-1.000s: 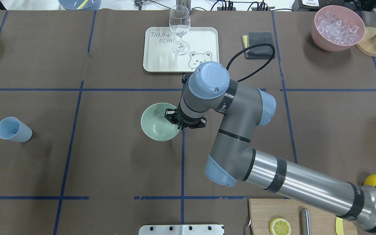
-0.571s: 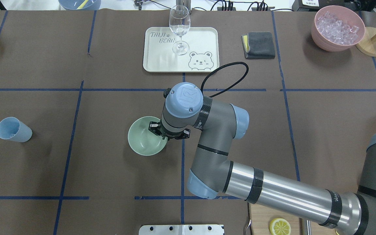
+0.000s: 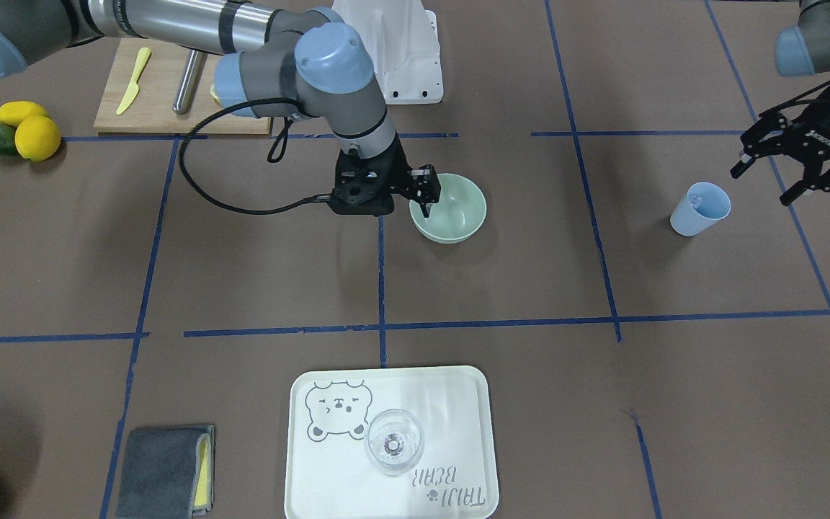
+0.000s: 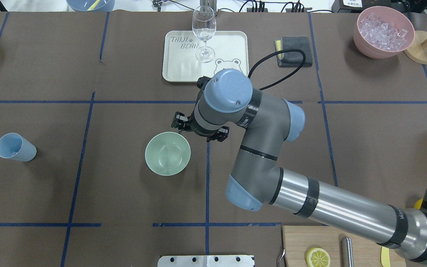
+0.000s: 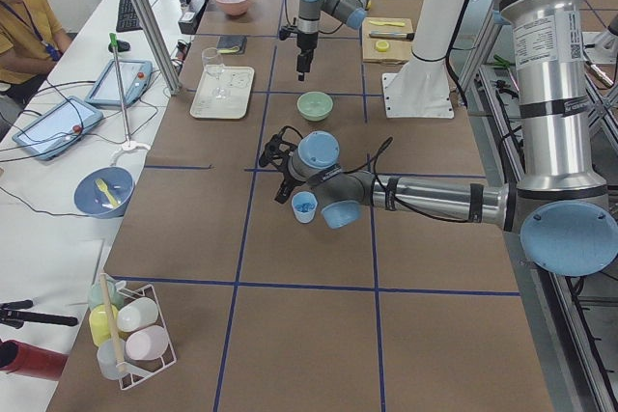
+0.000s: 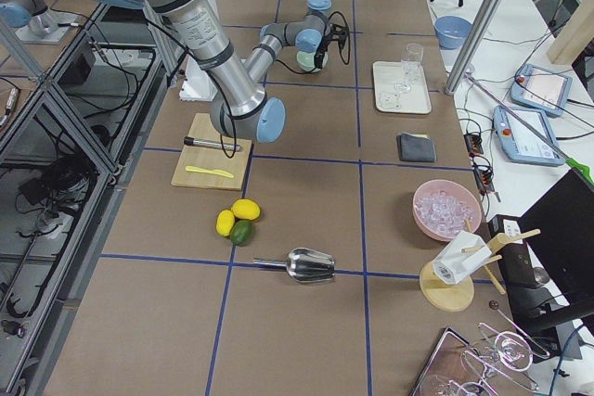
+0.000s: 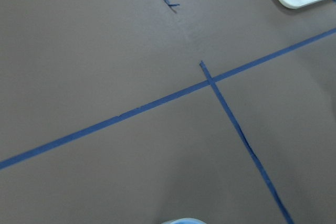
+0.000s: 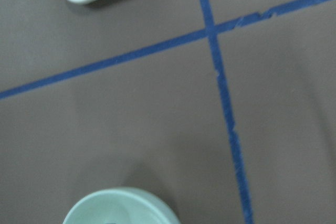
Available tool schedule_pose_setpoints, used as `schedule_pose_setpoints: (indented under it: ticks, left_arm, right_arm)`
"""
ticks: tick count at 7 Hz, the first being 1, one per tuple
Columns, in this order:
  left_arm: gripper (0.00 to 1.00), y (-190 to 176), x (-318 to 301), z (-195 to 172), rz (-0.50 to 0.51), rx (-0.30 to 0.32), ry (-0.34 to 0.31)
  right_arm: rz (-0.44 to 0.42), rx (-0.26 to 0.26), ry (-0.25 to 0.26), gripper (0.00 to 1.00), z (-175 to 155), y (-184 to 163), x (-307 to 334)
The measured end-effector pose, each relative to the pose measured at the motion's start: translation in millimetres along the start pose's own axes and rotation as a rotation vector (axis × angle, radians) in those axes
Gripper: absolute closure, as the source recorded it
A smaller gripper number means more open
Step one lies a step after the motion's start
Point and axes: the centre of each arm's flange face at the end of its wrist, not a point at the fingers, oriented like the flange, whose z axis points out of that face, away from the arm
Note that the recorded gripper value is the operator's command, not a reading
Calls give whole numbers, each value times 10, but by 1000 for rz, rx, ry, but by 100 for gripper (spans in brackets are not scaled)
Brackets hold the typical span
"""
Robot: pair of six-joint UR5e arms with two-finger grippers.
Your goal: Pour ice into bowl
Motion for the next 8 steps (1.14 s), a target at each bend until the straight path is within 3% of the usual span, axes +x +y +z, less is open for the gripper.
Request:
schedule_pose_setpoints:
  ticks: [2, 3, 6, 8]
  left_arm:
    - [0, 455, 183, 124, -59, 108, -78]
    - [0, 687, 317, 120, -101, 143, -116]
    - [0, 1256, 640, 297, -188, 290, -216]
    - [0, 1469, 745, 415, -228, 437, -277]
  right_arm:
    - [25, 36, 9, 0, -394, -515, 740]
    - [17, 48, 16, 0, -493, -616, 961]
    - [9, 60, 21, 0, -548, -672, 1096]
    - [9, 60, 23, 0, -542, -672, 1097]
